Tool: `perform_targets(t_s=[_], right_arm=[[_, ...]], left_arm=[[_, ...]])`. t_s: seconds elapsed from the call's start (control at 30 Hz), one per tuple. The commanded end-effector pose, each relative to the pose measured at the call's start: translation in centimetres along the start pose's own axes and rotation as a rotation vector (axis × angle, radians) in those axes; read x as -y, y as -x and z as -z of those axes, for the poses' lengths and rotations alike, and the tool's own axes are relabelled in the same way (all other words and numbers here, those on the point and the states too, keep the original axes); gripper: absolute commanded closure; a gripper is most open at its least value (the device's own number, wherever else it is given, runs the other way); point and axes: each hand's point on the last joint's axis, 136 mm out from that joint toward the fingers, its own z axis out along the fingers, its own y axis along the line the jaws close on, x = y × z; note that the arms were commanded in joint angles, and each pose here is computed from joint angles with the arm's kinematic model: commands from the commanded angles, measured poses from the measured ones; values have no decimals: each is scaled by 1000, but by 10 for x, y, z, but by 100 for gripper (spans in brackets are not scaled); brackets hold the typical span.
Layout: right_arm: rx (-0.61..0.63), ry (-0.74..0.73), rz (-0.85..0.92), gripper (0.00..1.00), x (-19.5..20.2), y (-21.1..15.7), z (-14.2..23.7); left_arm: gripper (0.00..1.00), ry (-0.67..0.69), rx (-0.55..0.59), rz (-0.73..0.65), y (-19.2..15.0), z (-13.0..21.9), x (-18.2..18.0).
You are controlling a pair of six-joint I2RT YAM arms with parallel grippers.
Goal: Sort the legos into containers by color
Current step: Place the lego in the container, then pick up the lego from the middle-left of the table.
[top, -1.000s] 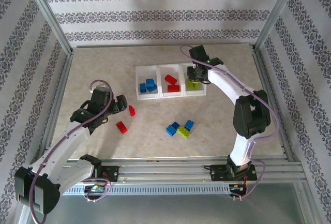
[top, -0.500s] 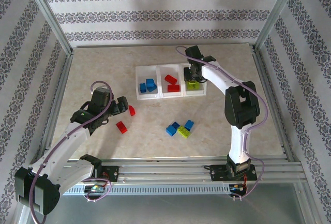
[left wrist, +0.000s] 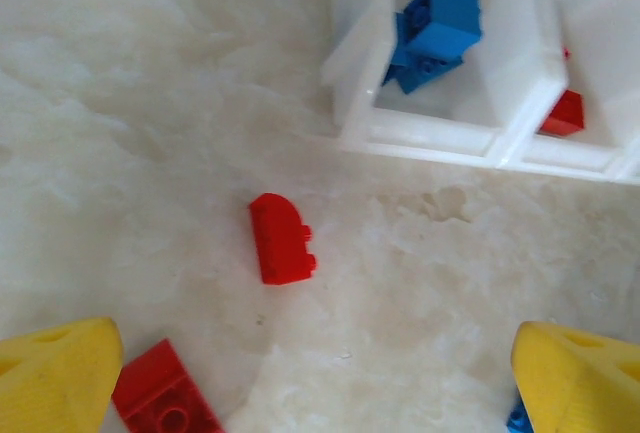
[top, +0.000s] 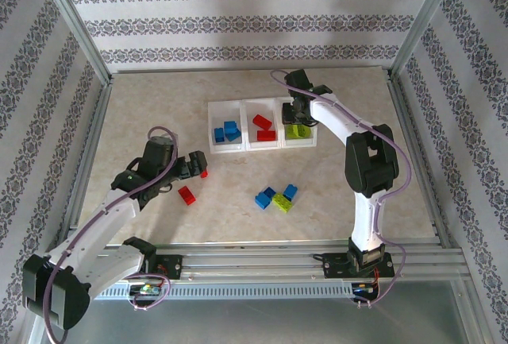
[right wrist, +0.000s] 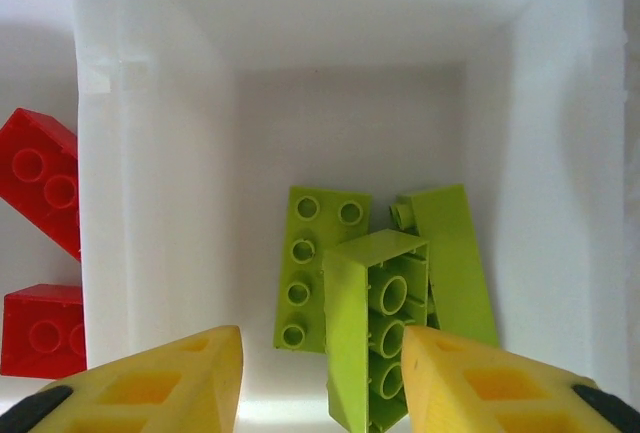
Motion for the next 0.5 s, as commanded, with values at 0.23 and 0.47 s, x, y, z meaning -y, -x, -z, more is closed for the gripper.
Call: perform_targets(t_s=[0.23,0.47], right_arm=[[123,-6,-64,40,20,-4,64],[166,-8,-145,20,36,-39,93]], left_arm=[[0,-234,-84,-250,-38,-14,87],[3,-325,-222,-461,-93,-27,136]])
